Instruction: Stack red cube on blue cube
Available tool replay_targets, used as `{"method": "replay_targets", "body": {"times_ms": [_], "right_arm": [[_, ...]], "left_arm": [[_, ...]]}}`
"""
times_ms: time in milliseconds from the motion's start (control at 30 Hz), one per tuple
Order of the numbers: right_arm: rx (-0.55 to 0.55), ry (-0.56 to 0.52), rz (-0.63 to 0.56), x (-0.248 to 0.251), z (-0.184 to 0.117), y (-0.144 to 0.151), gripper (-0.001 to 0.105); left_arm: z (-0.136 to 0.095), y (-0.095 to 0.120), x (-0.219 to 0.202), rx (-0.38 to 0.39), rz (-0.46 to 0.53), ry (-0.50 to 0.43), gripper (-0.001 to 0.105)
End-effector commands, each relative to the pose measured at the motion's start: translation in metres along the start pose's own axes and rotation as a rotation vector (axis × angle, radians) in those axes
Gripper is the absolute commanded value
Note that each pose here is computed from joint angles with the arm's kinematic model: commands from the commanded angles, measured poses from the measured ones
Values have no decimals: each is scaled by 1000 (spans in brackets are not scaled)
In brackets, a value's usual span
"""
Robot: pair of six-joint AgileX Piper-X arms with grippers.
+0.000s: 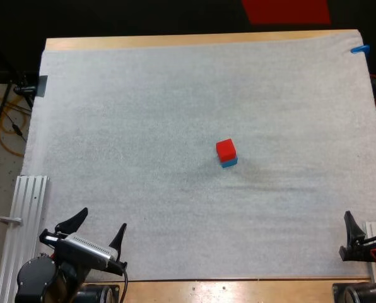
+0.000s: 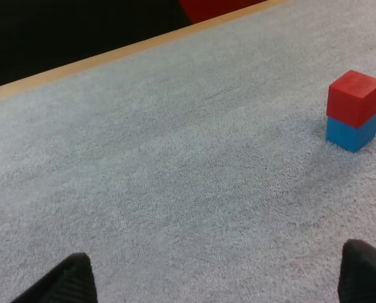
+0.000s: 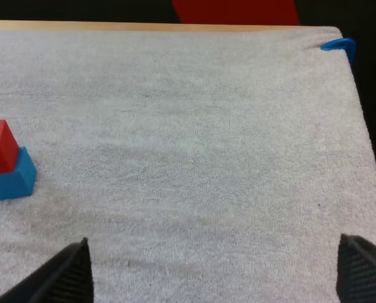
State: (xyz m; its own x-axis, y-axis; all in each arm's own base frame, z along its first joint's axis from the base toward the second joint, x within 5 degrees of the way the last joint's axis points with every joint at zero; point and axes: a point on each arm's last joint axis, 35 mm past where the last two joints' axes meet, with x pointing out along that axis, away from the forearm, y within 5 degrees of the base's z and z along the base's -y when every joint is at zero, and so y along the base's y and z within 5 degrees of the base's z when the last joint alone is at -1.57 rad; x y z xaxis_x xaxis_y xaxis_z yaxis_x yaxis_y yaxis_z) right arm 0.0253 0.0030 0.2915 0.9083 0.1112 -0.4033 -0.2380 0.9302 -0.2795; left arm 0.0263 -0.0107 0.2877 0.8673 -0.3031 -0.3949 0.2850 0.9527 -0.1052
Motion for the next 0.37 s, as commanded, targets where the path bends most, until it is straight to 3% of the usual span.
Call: {"method": "replay_targets", "body": {"times_ms": [0,333], "right_arm": [[-9,1,8,2,2,0,76],[-9,3,3,2,2,0,76]], "left_arm": [[3,0,1,6,5,-8,75],[3,0,1,6,5,-8,75]]}}
